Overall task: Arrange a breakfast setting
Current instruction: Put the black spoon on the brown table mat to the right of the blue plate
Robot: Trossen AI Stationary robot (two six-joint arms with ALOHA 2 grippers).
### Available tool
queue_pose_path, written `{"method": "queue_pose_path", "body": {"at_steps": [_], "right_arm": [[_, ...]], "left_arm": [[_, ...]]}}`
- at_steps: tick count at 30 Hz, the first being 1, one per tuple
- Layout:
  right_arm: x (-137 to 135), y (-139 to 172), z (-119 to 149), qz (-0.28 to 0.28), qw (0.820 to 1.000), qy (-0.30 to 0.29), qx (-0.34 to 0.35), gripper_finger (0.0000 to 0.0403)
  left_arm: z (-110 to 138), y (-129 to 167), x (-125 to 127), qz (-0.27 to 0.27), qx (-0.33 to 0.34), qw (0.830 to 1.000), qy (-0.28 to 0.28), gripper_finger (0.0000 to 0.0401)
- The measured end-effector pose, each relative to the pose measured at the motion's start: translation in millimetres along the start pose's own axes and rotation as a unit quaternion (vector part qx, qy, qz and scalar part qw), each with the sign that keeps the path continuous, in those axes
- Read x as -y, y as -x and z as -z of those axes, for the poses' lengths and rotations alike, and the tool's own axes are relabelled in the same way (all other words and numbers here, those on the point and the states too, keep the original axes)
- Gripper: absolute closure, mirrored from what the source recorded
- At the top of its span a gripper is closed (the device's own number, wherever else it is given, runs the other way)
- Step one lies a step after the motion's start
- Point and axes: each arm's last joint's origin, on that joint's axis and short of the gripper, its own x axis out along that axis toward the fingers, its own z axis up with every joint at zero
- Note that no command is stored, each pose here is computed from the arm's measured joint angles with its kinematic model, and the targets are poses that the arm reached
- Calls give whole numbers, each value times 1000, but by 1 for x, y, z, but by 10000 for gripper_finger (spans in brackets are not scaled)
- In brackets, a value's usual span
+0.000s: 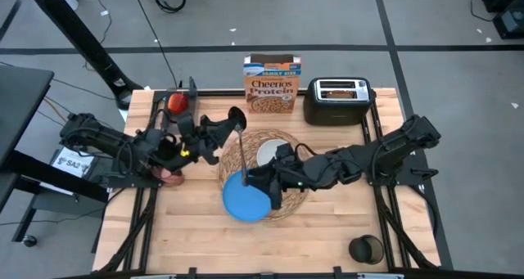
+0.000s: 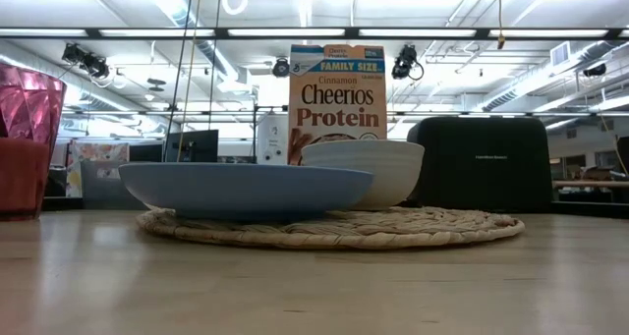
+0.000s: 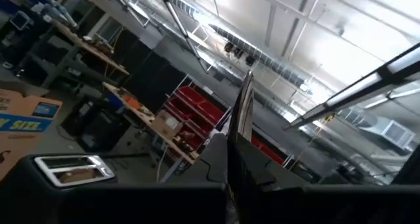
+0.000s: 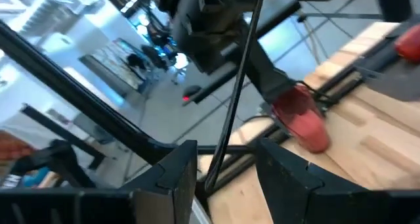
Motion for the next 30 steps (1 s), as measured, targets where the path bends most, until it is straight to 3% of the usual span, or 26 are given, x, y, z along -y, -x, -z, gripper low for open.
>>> {"method": "queue_pose_path", "body": {"at_steps": [11, 22, 26, 30], "right_arm": [[7, -20, 3, -19, 999, -46, 9, 259], [8, -19, 1, -10, 994, -105, 20, 390], [8, -19, 2, -5, 991, -131, 19, 391], [3, -14, 10, 5, 988, -156, 11, 393]], "left_arm": [[-1, -2, -2, -7, 6, 1000, 0, 394], [-5, -3, -4, -10, 10, 1000, -11, 387], [-3, -3, -5, -9, 0, 1000, -23, 359], [-10, 2, -5, 5, -29, 999, -40, 301]]}}
